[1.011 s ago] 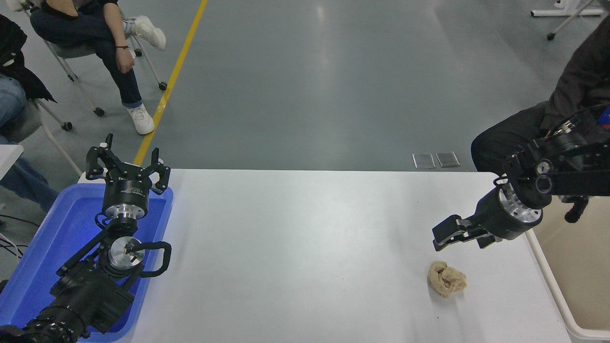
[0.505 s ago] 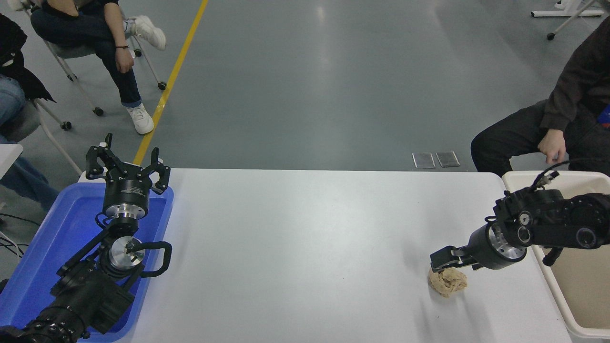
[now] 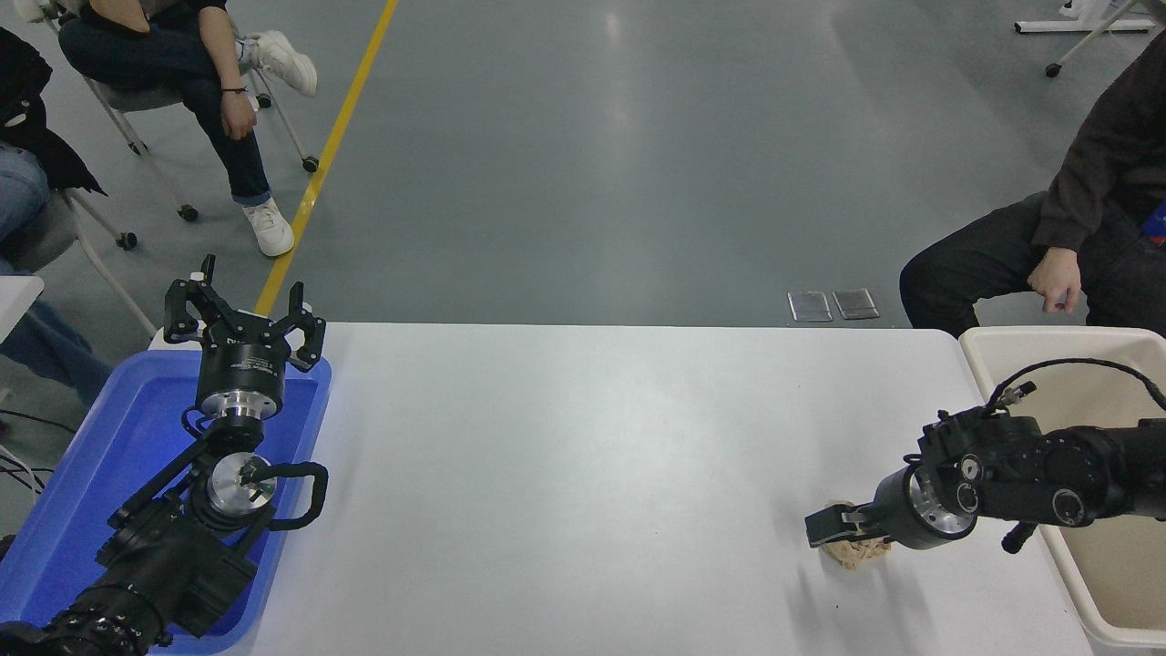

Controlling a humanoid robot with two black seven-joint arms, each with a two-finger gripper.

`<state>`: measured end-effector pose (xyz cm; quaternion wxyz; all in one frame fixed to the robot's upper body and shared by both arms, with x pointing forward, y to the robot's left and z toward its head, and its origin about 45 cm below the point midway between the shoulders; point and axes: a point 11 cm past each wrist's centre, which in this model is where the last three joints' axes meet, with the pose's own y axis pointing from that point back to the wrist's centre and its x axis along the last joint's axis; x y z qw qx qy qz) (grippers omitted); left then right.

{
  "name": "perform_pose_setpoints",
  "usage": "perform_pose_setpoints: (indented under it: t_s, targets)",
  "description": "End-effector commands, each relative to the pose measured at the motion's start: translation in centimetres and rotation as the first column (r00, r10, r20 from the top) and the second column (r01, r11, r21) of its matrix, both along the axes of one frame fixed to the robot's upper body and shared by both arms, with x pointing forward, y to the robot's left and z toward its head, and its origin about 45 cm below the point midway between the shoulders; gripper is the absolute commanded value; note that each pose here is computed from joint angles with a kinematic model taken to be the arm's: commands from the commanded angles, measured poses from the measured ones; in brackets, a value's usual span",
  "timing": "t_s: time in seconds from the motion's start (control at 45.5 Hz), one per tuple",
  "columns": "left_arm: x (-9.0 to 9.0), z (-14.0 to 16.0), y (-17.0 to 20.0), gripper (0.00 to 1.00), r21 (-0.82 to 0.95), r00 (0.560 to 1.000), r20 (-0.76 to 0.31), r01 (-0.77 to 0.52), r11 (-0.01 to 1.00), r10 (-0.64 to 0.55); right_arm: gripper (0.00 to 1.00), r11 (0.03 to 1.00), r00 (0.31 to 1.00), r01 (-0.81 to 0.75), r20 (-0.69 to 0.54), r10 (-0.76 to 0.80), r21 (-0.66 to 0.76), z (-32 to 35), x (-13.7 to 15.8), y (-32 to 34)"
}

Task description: Pick up paper ball place in dustbin

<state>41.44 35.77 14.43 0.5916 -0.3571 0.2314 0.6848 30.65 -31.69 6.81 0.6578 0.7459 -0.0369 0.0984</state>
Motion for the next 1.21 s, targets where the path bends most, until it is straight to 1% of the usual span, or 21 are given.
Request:
perform_pose_setpoints:
  t_s: [0.0,0.088,0.11,0.154,0.176,0.22,0.33,0.44,0.505,0.615,0.791,0.857,1.033,1.099,1.187]
  targets:
    - [0.0,0.0,0.0,0.99,0.000,1.000,0.000,0.000,1.000,0.000,0.59,1.000,0.999,-0.016,0.036,0.016,-0.009,-0.7,0.3,0.2]
    - [0.0,0.0,0.0,0.99,0.000,1.000,0.000,0.000,1.000,0.000,0.40,1.000,0.998,-0.027,0.048,0.028,-0.014,-0.7,0.5,0.2]
    - [0.0,0.0,0.0,0.99,0.000,1.000,0.000,0.000,1.000,0.000,0.33,0.999,0.998,-0.029,0.048,0.029,-0.015,-0.7,0.5,0.2]
    - [0.0,0.0,0.0,0.99,0.002,1.000,0.000,0.001,1.000,-0.001,0.09,0.999,0.998,-0.029,0.048,0.030,-0.016,-0.7,0.5,0.1]
    - [0.0,0.0,0.0,0.99,0.000,1.000,0.000,0.000,1.000,0.000,0.03,0.999,0.998,-0.030,0.049,0.030,-0.014,-0.6,0.6,0.1]
    - [0.0,0.0,-0.1,0.99,-0.001,1.000,0.000,0.001,1.000,-0.001,0.00,0.999,0.998,-0.032,0.049,0.032,-0.007,-0.6,0.6,0.2]
    - [0.0,0.0,0.0,0.99,0.002,1.000,0.000,0.001,1.000,-0.001,0.00,0.999,0.998,-0.037,0.052,0.037,-0.009,0.1,1.0,0.0]
    - [0.0,0.0,0.0,0.99,0.002,1.000,0.000,0.001,1.000,-0.001,0.00,0.999,0.996,-0.046,0.079,0.048,-0.027,3.0,2.6,-1.2]
    - [0.0,0.0,-0.1,0.99,-0.001,1.000,0.001,0.001,1.000,-0.001,0.00,0.997,0.994,-0.059,0.092,0.063,-0.046,5.6,3.4,-2.1]
    - [0.0,0.0,0.0,0.99,0.002,1.000,-0.001,0.002,1.000,-0.002,0.00,0.990,0.988,-0.118,0.094,0.125,-0.078,10.9,4.5,-1.8]
    - [0.0,0.0,0.0,0.99,0.001,1.000,0.001,0.002,1.000,-0.002,0.00,0.978,0.982,-0.158,0.084,0.170,-0.136,19.4,5.3,-1.4]
    - [0.0,0.0,0.0,0.99,0.002,1.000,0.000,0.001,1.000,-0.001,0.00,0.974,0.982,-0.161,0.073,0.174,-0.160,22.6,5.4,-1.3]
    - [0.0,0.0,0.0,0.99,0.002,1.000,0.000,0.001,1.000,-0.001,0.00,0.966,0.980,-0.150,0.100,0.174,-0.210,30.0,5.2,-0.1]
    - [0.0,0.0,-0.1,0.99,-0.001,1.000,0.000,0.001,1.000,-0.001,0.00,0.965,0.980,-0.144,0.105,0.171,-0.221,31.6,5.1,0.2]
    - [0.0,0.0,0.0,0.99,0.000,1.000,0.000,0.000,1.000,0.000,0.00,0.963,0.981,-0.144,0.096,0.170,-0.230,32.1,4.7,0.2]
